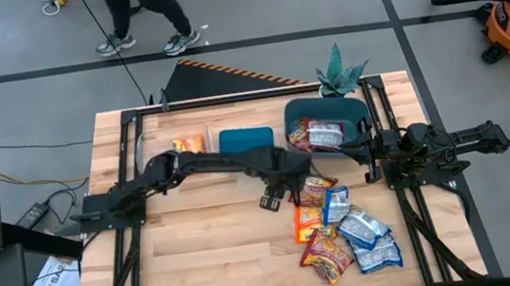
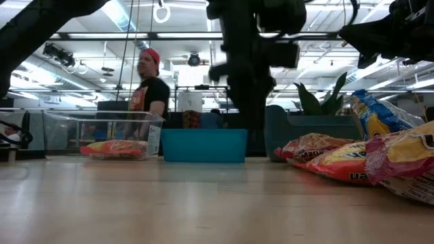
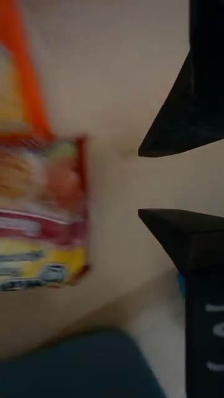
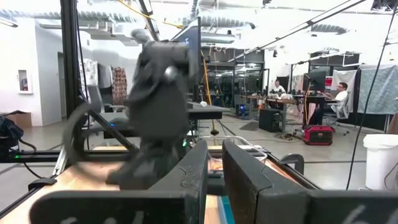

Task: Sort Maruchan noodles
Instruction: Put the red noodle pack into the dark blue bin

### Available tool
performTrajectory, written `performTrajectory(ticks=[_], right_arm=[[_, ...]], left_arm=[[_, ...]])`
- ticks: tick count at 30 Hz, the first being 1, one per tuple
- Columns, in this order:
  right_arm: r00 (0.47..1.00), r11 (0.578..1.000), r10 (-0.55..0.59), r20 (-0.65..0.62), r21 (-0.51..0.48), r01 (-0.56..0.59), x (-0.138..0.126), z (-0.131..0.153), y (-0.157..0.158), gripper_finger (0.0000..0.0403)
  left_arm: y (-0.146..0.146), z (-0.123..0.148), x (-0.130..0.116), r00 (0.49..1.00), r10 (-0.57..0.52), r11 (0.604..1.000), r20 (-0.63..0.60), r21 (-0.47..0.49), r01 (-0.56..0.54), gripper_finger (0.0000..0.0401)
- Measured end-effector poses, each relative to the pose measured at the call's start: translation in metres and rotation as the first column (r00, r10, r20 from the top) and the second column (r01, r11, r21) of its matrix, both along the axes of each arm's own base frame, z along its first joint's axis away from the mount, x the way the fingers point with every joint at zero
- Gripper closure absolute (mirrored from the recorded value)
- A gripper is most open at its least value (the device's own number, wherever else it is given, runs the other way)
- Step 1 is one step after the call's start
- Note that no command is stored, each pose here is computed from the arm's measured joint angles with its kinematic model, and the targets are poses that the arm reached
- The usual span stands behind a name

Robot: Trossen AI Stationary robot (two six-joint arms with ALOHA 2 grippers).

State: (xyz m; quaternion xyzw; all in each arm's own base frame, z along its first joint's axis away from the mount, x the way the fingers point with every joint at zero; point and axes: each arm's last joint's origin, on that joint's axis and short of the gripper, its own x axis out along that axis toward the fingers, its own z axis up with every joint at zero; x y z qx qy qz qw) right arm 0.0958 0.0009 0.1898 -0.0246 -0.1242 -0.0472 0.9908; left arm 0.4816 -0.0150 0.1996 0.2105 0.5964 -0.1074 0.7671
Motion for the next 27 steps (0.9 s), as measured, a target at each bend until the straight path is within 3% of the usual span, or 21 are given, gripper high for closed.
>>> performTrajectory(ticks=[4, 9, 17, 22, 27], right_arm=[[1.0, 1.0, 0.0, 0.001, 0.0, 0.0, 0.0, 0.0, 0.0, 0.0348], [1.0, 1.0, 0.0, 0.0, 0.0, 0.0, 0.0, 0.0, 0.0, 0.0348], [1.0, 1.0, 0.0, 0.0, 0.0, 0.0, 0.0, 0.0, 0.0, 0.0348], [1.0, 1.0, 0.0, 0.0, 0.0, 0.0, 0.0, 0.0, 0.0, 0.0348], [1.0, 1.0, 0.0, 0.0, 0.0, 0.0, 0.0, 0.0, 0.0, 0.0348]], left_arm=[[-0.015, -0.028, -0.002, 0.999, -0.046, 0.991, -0.002, 0.125, 0.046, 0.0251], [-0.021, -0.047, -0.006, 0.999, -0.04, 0.997, -0.007, 0.06, 0.041, 0.0251], [-0.031, -0.048, -0.002, 0.998, 0.005, 1.0, 0.065, 0.029, -0.007, 0.0251], [-0.034, -0.044, -0.005, 0.999, 0.039, 0.99, 0.027, -0.138, -0.035, 0.0251], [-0.02, -0.032, -0.004, 0.988, 0.153, 0.929, 0.013, -0.344, -0.139, 0.0251]])
